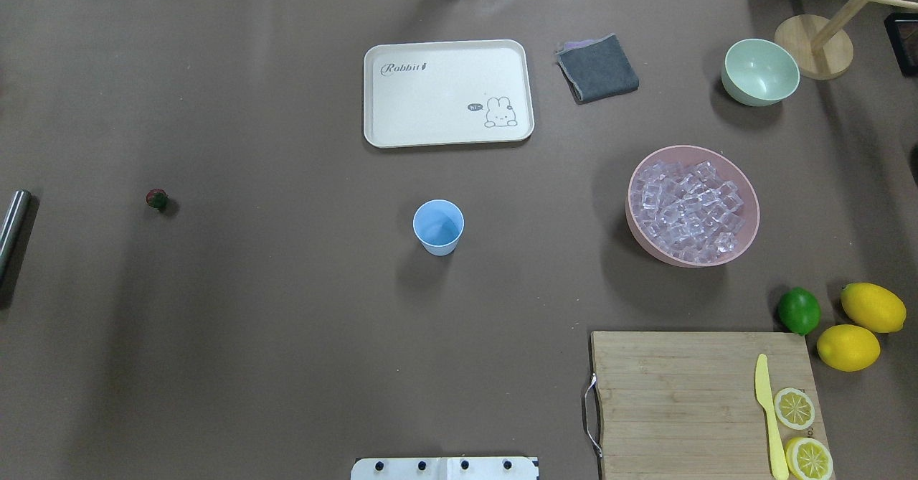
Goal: Mash ice and strawberries in cup
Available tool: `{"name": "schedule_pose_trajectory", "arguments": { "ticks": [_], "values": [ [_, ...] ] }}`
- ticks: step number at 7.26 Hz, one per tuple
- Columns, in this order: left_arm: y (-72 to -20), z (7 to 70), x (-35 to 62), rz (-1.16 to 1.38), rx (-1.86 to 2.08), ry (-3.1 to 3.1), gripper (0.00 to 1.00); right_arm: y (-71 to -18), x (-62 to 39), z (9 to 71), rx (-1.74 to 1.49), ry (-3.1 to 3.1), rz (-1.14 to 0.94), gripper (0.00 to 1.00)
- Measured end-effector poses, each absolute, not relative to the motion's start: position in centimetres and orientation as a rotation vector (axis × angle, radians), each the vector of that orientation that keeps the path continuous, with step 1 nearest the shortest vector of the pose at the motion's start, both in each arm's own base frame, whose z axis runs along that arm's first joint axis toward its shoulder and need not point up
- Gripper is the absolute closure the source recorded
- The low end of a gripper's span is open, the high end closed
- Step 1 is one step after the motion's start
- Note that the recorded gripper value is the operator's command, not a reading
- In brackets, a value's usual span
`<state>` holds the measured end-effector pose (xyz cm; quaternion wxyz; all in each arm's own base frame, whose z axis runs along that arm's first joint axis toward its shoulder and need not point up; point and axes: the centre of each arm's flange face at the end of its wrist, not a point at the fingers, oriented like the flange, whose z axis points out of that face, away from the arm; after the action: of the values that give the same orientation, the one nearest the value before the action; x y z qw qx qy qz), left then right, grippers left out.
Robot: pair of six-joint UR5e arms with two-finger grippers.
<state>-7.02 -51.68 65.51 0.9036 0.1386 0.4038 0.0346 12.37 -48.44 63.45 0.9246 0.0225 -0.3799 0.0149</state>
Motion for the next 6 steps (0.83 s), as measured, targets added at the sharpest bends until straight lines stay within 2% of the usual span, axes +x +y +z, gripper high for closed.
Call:
{"name": "schedule_pose_trajectory", "arguments": {
  "ticks": [6],
  "values": [
    [-51.28, 65.72, -6.97, 0.084, 0.295, 0.840, 0.02, -48.59, 12.36, 63.32, 0.048, -0.779, 0.029, 0.01]
  ]
}}
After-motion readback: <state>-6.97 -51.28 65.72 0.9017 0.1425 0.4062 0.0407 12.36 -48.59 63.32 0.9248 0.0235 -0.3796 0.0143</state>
